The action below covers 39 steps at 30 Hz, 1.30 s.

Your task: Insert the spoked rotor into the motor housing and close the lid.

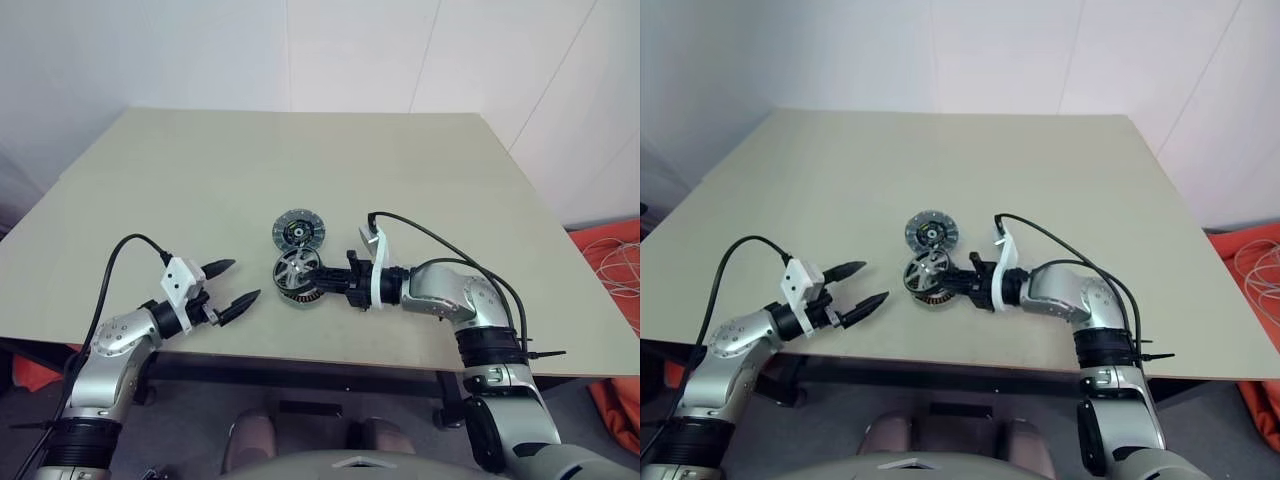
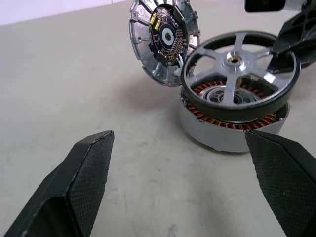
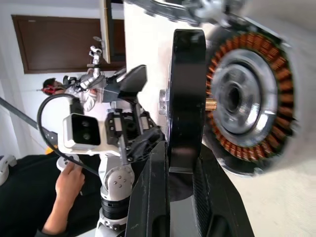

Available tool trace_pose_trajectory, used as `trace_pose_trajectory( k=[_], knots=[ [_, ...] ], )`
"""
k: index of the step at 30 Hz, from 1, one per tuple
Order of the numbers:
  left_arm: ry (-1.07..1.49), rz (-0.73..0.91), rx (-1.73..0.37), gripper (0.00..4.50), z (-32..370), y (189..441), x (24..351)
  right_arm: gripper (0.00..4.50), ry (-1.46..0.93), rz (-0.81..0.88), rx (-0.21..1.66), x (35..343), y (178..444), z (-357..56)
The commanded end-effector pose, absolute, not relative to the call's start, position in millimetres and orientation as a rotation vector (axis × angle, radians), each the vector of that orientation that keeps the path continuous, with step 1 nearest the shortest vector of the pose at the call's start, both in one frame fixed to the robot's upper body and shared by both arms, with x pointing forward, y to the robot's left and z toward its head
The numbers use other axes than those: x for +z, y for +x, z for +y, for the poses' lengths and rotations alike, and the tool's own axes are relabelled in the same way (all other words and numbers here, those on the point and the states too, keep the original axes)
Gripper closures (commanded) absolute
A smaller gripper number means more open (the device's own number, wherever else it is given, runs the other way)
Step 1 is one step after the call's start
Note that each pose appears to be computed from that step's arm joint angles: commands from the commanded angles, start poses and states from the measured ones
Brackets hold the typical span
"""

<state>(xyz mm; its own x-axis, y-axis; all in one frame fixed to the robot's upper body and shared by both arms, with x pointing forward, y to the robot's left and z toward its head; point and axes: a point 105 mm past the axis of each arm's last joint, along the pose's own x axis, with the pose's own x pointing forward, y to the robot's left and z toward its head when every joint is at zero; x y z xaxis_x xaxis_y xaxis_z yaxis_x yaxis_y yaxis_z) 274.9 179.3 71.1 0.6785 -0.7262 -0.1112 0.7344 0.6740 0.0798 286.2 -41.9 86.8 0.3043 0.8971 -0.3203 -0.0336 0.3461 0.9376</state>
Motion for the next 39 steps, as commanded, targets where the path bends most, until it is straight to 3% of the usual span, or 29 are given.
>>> trace_pose_trajectory(
  k=[1,17,29,39],
  knots=[
    [0.144,0.020,-0.826,0.00,180,276,86,4.16,1.070,1.037,0.814,99,291,-41],
    [0.152,0.020,-0.828,0.00,179,280,87,4.16,1.044,1.034,0.829,101,290,-39],
    [0.153,0.018,-0.836,0.00,176,281,86,0.05,0.944,0.956,0.822,115,292,-56],
    [0.155,0.017,-0.863,0.00,172,288,86,0.02,0.610,0.842,0.835,153,291,-104]
  ],
)
